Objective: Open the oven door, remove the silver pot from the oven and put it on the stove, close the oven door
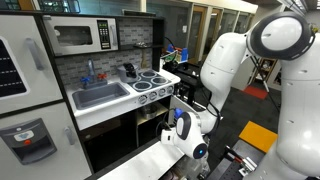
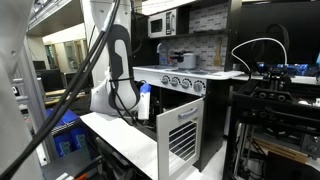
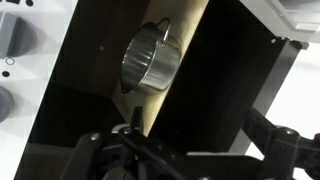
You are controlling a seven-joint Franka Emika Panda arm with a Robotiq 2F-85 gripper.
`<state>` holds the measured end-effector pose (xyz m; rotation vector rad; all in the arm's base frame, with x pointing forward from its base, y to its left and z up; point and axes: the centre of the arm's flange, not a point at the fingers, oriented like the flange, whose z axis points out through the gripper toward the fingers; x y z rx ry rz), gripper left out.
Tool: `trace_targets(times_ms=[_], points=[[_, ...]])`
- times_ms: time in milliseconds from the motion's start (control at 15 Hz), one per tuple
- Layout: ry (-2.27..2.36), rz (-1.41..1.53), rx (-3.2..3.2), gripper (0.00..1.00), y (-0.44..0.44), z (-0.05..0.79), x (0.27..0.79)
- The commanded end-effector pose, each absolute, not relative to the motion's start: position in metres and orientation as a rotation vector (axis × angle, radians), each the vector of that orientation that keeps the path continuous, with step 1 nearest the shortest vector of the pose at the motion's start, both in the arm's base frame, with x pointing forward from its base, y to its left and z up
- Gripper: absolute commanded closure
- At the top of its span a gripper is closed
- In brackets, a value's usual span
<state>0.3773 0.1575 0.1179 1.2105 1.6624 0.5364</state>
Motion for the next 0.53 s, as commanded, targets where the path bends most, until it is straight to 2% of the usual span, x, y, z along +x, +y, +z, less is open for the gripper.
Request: trace_targets(times_ms=[0,467], points=[[1.570,0.569,1.246,0.00,0.170,0.104,0.405],[1.431,0.582,1.308,0.00,0.174,0.096,0.437]])
